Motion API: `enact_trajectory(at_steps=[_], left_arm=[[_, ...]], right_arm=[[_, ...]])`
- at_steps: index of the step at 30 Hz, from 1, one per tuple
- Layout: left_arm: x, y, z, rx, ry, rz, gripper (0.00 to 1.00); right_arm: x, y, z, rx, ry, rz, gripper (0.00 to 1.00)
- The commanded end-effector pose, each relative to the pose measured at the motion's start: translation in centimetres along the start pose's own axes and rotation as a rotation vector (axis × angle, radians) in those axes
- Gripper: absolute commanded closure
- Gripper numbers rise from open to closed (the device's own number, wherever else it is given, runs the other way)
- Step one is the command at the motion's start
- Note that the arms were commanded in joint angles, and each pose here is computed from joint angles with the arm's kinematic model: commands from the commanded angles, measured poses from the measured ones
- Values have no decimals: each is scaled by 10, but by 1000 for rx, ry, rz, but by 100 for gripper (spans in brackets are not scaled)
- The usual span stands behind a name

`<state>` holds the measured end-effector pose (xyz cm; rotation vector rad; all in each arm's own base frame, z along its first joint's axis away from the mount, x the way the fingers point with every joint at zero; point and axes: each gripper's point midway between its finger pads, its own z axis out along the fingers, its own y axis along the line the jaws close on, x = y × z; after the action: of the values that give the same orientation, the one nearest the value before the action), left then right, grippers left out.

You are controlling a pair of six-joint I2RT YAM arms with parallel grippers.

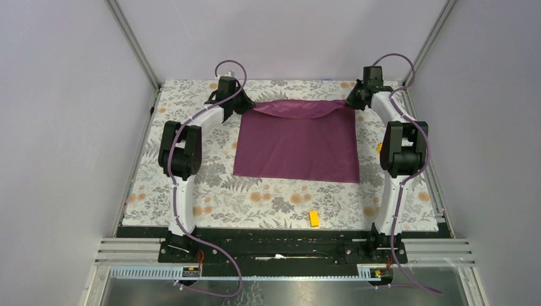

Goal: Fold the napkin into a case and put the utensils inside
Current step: Fold and flatten the napkin at the center of the board.

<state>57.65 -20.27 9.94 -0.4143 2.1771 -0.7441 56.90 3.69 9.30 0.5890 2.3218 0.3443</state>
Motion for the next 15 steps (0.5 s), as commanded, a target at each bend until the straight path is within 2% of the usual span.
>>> enact_trajectory(at_steps=[1,6,15], left_arm=[[0,-8,-42,-8,29,-86,100],[44,16,-72,-94,185,-134,100],[104,45,-132,-144,296,-123,100]], right_arm=[[19,9,-43,-38,72,34,100],[54,-29,-75,51,130,89,100],[126,-63,-127,107,243,73,100]])
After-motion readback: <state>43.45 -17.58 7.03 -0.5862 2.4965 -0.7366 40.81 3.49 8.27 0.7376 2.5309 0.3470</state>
